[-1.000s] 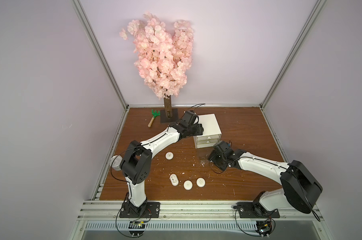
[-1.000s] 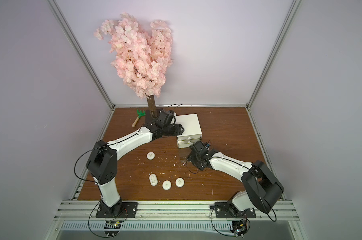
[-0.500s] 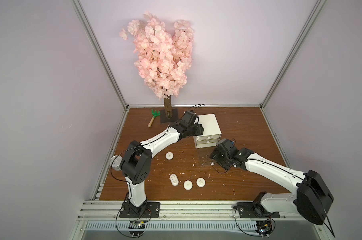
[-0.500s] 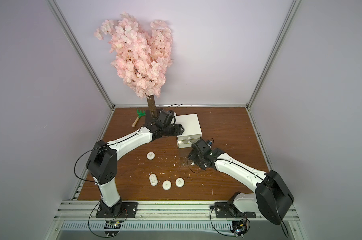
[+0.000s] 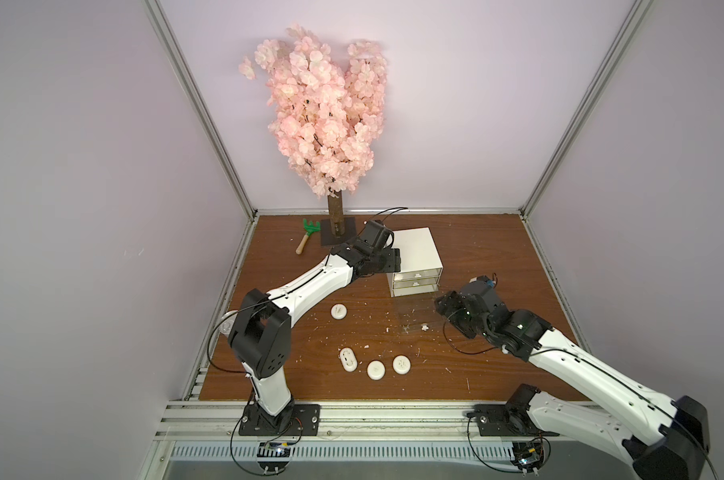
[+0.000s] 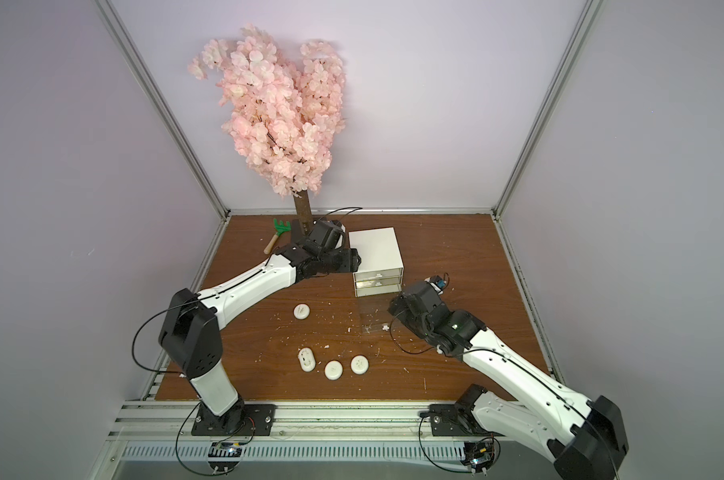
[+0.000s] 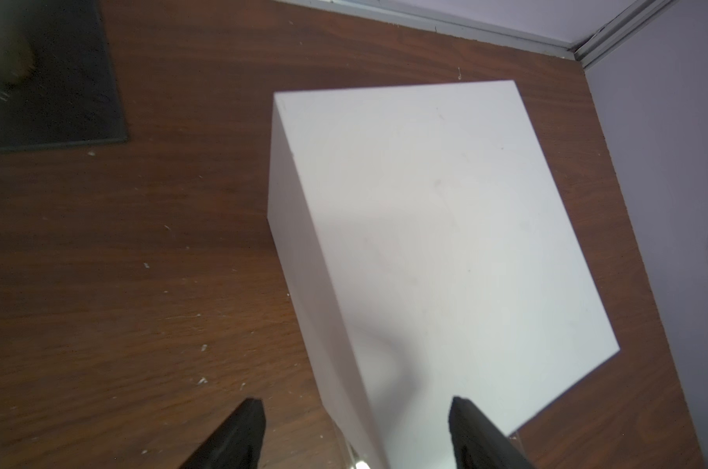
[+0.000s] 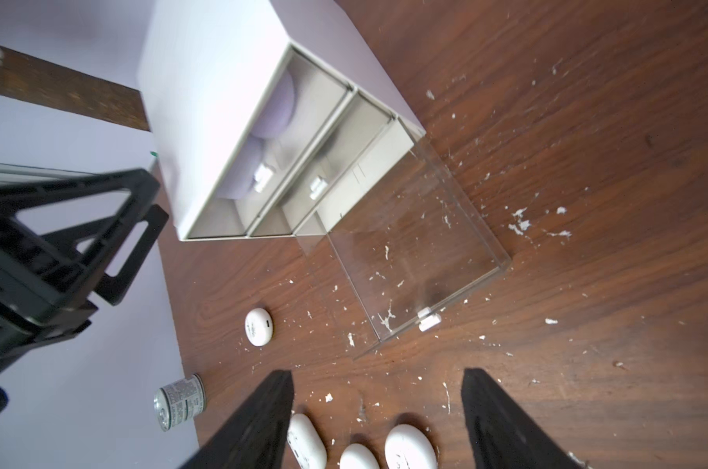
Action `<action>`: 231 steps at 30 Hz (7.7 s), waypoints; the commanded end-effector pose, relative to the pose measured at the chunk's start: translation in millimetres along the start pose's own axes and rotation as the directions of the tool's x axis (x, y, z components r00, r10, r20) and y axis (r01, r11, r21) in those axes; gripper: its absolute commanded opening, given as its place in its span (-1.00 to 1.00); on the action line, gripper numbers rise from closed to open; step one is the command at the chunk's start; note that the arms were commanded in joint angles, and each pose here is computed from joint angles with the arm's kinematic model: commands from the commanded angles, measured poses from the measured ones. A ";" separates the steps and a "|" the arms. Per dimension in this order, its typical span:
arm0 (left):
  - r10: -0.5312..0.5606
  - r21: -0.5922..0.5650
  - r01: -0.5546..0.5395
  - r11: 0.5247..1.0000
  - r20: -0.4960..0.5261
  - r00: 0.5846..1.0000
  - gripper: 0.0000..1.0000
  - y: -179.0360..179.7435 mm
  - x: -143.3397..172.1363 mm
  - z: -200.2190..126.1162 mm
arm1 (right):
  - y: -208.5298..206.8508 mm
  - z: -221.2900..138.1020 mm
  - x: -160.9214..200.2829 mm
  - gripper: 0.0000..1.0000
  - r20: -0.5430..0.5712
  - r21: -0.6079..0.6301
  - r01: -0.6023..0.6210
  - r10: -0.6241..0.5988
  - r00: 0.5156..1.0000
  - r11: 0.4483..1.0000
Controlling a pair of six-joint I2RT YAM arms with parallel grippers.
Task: Put the bluetooth earphones in the drawer according to color
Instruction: Pick up the Bluetooth earphone from the center of the board, then place the bluetooth earphone in the drawer.
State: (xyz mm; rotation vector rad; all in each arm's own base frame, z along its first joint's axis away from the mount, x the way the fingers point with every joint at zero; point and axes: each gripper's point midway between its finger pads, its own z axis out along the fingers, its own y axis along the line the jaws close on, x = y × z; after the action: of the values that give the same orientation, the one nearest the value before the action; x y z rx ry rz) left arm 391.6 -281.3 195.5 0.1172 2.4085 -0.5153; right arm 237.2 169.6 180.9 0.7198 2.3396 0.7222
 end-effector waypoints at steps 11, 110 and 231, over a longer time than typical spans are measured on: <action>0.186 -0.361 -0.186 0.914 -0.035 0.982 0.52 101.7 35.9 -111.0 | -8.0 -48.1 -64.5 0.26 0.303 0.011 0.139 -0.135 0.943 0.990; 0.009 -0.297 -0.166 0.941 -0.465 0.885 0.45 178.3 162.6 -1.3 | -59.3 -33.6 -83.4 0.32 0.207 0.041 0.094 -0.101 0.973 0.995; 0.496 -0.157 -0.581 0.799 -0.374 0.784 0.25 -43.0 141.4 59.6 | -70.3 -49.7 -112.9 0.38 0.248 0.040 0.078 -0.085 0.965 0.996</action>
State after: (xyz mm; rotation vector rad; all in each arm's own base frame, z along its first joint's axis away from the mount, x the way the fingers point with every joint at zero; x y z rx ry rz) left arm 312.0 -352.7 50.8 0.8179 2.5760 0.1591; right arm 257.7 31.6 192.0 0.7147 2.1767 0.5079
